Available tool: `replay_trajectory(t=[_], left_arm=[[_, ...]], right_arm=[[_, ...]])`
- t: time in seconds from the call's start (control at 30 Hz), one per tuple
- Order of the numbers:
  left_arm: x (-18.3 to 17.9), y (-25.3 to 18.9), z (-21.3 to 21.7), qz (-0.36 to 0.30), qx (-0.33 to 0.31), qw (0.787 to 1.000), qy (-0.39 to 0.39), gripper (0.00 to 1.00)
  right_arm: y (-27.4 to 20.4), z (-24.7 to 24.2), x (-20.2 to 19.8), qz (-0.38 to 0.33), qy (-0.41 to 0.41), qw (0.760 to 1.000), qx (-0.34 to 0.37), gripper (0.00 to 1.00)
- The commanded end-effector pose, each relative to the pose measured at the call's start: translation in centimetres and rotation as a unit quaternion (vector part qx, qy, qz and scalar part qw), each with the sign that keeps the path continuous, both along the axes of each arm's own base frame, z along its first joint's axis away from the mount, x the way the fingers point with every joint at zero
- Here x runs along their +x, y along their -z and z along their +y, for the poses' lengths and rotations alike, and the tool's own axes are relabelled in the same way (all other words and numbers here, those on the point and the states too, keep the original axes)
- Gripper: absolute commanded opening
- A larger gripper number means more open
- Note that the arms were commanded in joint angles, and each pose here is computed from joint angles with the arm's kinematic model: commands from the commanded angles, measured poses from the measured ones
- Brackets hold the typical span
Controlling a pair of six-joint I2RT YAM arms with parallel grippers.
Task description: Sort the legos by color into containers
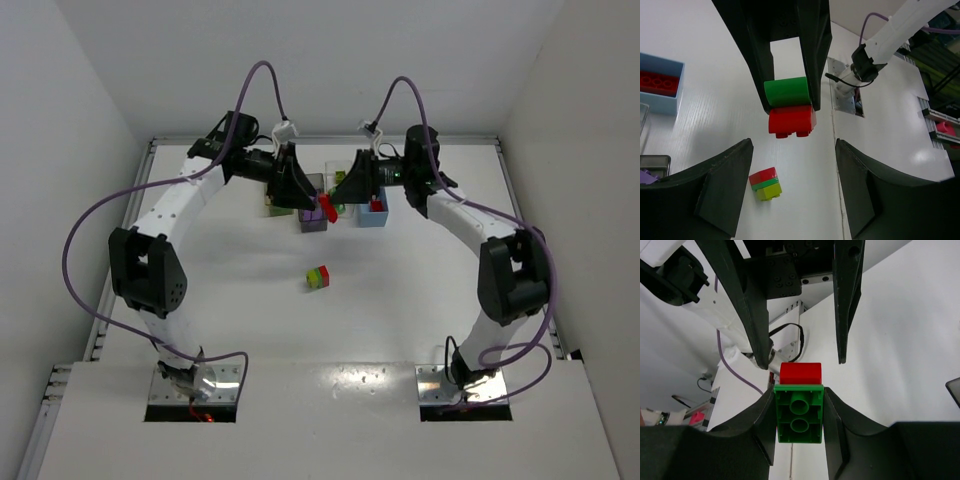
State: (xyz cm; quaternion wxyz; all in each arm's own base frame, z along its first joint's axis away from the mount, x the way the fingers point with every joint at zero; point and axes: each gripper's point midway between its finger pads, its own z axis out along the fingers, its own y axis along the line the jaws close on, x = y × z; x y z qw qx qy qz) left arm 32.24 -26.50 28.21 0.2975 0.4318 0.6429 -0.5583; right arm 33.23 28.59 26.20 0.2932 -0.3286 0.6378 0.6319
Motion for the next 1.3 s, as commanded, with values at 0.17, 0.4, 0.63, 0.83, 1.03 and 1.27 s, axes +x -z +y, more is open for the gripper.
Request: replay_trajectory(t=[0.17,0.4,0.63,0.83,1.03,1.27], left_arm=[[-0.8,-1.4,-1.1,-0.019,-0.026,0.999,0.032,0.73],[-1.0,-1.1,-2.1,-0.024,-0.021,0.999,0.040,0.72],[-1.1,-0.7,-2.7,-0.024,-0.007,0.999,0.035,0.34],[-1.4,0.2,-2.7,-0.010,0.008,1.000,0.026,0.08],[-3.3,1.5,-1.8,0.000,0.024,1.000,0.018,0.07],[-3.7,3.6,2.4,-0.004,0.070,0.995,-0.065,0.07]], right_arm=[[-2.7,1.3,0.1,-0.063,-0.022,0.998,0.020,0.07],[-3.0,1.6,-0.1,-0.067,-0.026,0.997,0.022,0.07],[-2.7,1.9,-0.4,-0.067,-0.031,0.997,0.022,0.07],[-2.8,1.4,0.6,-0.081,-0.011,0.996,0.023,0.07],[-3.0,-0.2,3.0,-0.113,0.027,0.993,0.010,0.07],[-1.4,-2.8,7.3,-0.129,0.126,0.983,-0.040,0.07]])
